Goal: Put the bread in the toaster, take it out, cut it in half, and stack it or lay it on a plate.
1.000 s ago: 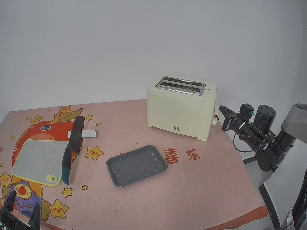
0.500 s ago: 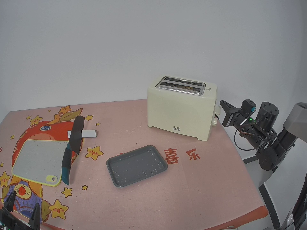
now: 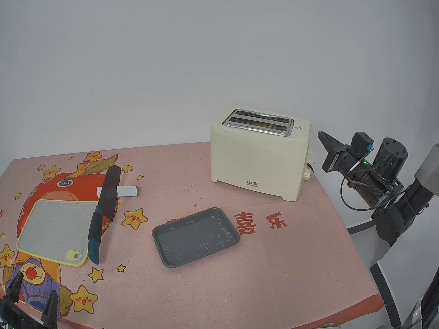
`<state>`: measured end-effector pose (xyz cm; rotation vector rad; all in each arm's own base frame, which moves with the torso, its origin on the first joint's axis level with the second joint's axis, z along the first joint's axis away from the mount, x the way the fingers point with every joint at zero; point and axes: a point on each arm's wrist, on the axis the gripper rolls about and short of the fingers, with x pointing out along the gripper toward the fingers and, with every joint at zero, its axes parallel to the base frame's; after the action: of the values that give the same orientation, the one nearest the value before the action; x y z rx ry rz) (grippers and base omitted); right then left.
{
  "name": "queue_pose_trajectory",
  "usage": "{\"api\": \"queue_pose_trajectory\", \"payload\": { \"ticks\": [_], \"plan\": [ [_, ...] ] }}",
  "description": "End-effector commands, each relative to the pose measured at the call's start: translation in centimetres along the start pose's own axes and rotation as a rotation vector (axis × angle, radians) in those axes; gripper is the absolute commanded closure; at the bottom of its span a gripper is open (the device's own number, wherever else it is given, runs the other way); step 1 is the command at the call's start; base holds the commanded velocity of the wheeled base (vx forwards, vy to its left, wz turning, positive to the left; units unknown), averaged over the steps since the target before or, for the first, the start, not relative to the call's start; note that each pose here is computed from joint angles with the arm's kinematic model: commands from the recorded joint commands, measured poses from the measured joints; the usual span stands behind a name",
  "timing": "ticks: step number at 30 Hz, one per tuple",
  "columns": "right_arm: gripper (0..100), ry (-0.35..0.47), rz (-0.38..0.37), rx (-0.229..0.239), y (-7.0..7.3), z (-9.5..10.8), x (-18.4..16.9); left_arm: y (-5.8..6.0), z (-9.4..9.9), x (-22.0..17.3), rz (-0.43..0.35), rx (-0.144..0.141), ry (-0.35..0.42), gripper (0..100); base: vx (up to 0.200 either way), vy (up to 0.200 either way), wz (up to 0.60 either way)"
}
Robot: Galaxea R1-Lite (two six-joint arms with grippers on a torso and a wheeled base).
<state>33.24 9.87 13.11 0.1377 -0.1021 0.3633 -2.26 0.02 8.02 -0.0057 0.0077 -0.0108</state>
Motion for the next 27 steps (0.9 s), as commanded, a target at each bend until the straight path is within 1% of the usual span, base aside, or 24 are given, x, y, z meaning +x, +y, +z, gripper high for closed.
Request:
{"api": "queue_pose_trajectory", "payload": {
  "ticks": [1, 2, 7, 12, 15, 21, 24, 27],
  "plan": [
    [100, -0.054, 0.025, 0.002, 0.9, 2.0, -0.6, 0.0, -0.4, 0.1, 0.0, 0.0, 0.015, 0, 0.0, 0.0, 0.0],
    [100, -0.05, 0.044, 0.005, 1.6, 2.2, -1.1, 0.0, -0.4, 0.1, 0.0, 0.0, 0.015, 0, 0.0, 0.0, 0.0],
    [100, -0.031, 0.08, 0.019, 3.0, 2.2, -1.8, 0.0, -0.4, 0.1, 0.0, 0.0, 0.015, 0, 0.0, 0.0, 0.0],
    [100, -0.019, 0.08, 0.02, 3.0, 1.8, -1.8, 0.0, -0.4, 0.1, 0.0, 0.0, 0.015, 0, 0.0, 0.0, 0.0],
    [100, -0.016, 0.071, 0.017, 2.7, 1.7, -1.7, 0.0, -0.4, 0.1, 0.0, 0.0, 0.015, 0, 0.0, 0.0, 0.0],
    [100, -0.025, 0.059, 0.014, 2.1, 2.0, -1.8, 0.0, -0.4, 0.1, 0.0, 0.0, 0.015, 0, 0.0, 0.0, 0.0],
    [100, -0.006, 0.063, 0.012, 2.2, 1.5, -1.9, 0.0, -0.4, 0.1, 0.0, 0.0, 0.015, 0, 0.0, 0.0, 0.0],
    [100, -0.002, 0.067, 0.014, 2.3, 1.5, -2.0, 0.0, -0.4, 0.1, 0.0, 0.0, 0.015, 0, 0.0, 0.0, 0.0]
  ]
}}
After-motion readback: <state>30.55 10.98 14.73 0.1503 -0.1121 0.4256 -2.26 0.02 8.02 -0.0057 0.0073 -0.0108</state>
